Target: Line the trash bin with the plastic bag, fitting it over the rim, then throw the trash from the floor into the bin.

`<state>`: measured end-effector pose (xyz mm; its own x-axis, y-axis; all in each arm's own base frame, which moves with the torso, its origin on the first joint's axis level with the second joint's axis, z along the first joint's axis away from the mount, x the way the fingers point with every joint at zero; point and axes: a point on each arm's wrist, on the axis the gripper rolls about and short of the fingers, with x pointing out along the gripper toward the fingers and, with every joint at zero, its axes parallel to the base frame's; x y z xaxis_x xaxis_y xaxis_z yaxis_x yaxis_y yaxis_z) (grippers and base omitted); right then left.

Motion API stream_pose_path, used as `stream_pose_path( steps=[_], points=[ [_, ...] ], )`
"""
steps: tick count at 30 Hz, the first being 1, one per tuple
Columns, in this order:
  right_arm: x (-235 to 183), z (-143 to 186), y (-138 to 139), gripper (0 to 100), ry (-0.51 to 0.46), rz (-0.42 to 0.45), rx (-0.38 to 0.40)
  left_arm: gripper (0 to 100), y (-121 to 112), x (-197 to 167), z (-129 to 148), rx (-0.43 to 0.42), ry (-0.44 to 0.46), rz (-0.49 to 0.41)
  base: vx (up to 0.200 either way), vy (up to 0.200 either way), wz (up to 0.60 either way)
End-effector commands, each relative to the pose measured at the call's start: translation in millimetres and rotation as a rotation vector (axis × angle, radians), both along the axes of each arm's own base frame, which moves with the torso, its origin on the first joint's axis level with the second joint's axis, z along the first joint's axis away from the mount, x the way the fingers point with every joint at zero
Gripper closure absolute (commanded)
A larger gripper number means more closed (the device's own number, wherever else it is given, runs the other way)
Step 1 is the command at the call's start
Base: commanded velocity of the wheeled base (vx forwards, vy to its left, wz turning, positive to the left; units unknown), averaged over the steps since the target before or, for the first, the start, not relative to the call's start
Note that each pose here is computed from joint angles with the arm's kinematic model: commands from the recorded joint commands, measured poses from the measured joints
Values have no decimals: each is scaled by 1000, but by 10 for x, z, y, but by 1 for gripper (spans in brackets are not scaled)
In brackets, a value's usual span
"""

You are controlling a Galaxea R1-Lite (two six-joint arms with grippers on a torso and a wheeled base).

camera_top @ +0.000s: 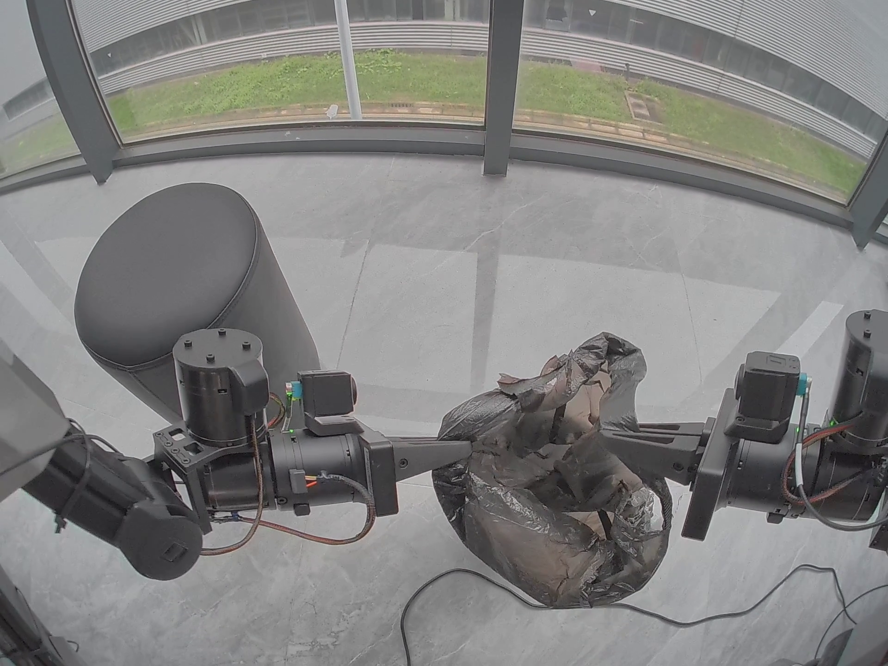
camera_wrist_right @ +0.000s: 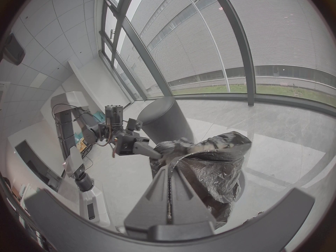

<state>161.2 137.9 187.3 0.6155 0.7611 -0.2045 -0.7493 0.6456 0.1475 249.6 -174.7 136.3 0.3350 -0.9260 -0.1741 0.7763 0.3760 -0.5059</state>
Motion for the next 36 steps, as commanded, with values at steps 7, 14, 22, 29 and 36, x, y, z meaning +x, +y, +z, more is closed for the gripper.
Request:
stream_pose_path(
  steps=[7,14,22,29,36],
  points=[
    [286,-310,97,100,104,-1,-68,100,-44,402,-709,-4,0,53,0,0,0],
    [565,-479,158,100,119,-20,-67,100,18,541,-912,-74,-31,91,0,0,0],
    [814,-603,326,100,104,-20,-54,100,66,625,-1067,-76,-4,114,0,0,0],
    [962,-716,223,100,121,-74,-79,100,-64,877,-1236,-92,-31,115,0,0,0],
    [1120,-835,13,100,128,-139,-122,100,-161,1037,-1403,-101,-31,123,0,0,0]
  ],
)
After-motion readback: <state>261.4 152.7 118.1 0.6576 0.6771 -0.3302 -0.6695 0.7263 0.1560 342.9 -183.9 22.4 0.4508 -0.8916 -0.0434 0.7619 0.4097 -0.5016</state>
